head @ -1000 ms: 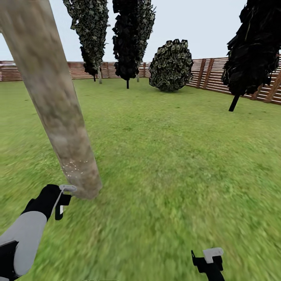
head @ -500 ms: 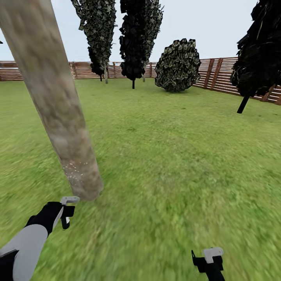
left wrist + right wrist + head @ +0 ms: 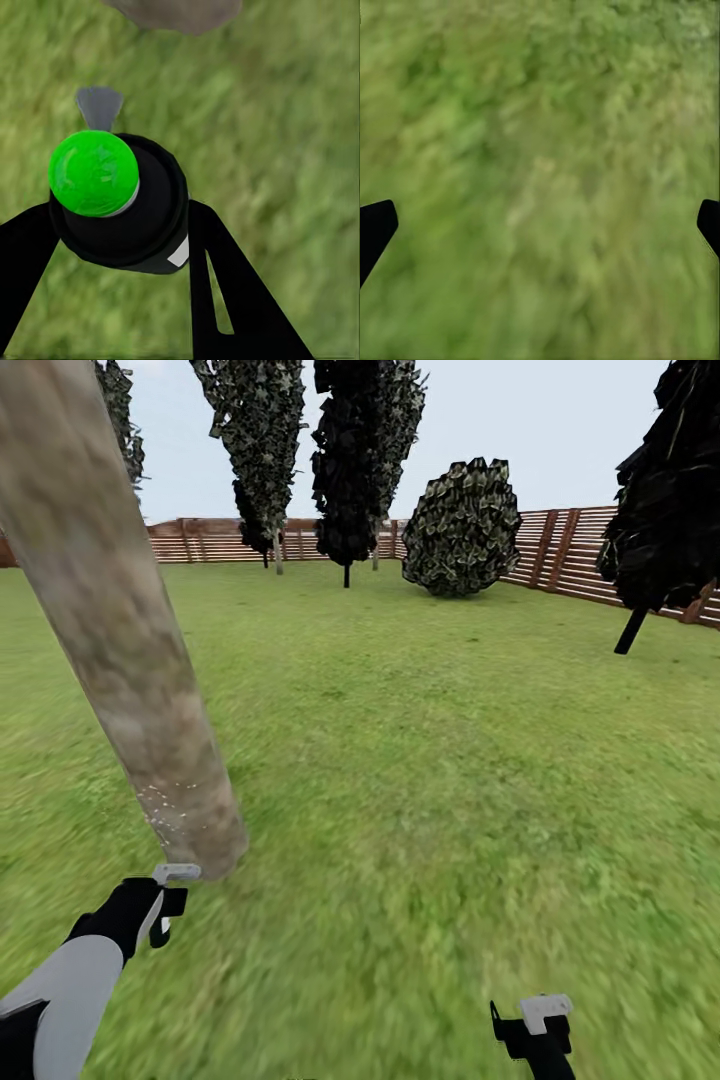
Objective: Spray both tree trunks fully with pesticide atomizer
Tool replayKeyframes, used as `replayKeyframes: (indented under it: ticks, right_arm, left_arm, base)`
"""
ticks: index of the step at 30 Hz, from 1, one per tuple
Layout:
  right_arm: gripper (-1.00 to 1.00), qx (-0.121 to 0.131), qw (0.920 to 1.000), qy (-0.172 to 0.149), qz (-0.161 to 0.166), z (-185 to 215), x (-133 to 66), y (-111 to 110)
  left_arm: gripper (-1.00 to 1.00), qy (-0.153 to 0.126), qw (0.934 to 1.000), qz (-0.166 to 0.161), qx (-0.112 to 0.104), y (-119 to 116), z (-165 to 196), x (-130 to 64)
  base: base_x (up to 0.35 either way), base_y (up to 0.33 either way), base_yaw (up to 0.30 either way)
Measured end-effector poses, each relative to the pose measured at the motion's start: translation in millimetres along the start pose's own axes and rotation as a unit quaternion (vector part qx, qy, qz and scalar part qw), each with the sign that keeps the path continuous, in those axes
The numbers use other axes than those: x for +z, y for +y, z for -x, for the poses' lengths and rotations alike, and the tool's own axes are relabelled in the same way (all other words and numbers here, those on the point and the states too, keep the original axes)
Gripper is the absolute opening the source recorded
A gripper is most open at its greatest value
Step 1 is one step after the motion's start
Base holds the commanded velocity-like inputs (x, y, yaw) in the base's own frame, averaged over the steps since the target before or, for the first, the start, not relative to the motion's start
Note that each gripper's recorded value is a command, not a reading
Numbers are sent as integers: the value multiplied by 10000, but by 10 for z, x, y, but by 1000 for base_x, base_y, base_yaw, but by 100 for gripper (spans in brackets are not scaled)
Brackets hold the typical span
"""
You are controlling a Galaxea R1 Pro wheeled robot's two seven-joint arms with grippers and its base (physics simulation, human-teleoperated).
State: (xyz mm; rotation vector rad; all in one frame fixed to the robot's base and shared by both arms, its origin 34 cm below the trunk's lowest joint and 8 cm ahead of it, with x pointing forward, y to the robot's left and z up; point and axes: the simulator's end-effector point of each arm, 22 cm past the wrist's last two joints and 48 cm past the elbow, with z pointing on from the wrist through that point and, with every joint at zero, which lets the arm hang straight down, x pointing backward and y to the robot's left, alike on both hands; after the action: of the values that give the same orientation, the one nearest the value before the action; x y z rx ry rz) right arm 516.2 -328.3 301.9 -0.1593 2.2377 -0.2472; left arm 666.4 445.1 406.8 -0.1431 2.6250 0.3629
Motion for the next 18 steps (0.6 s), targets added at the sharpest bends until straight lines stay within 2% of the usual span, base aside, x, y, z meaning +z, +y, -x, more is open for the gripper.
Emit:
replayKeyframes:
  ticks: [5, 9, 12, 15, 18]
  right_arm:
    - [100, 0, 10000, 1, 0, 0, 0, 0]
    - [100, 0, 10000, 0, 0, 0, 0, 0]
    - [100, 0, 10000, 0, 0, 0, 0, 0]
    - [100, 0, 10000, 1, 1, 0, 0, 0]
    - [100, 0, 10000, 0, 0, 0, 0, 0]
  left_arm:
    - [-100, -3, 10000, -72, -9, -115, 2, -5]
    - [-100, -9, 9998, -202, -8, -310, 3, -17]
    - [-100, -14, 9998, -213, 1, -336, 7, -20]
    - [-100, -21, 9998, -208, -11, -332, 12, -22]
    - [-100, -12, 9996, -203, -178, -280, 2, -17]
  base:
    - [38, -274, 275]
    - [143, -265, 278]
    - [191, -236, 270]
    - [224, -208, 113]
    - [233, -199, 15]
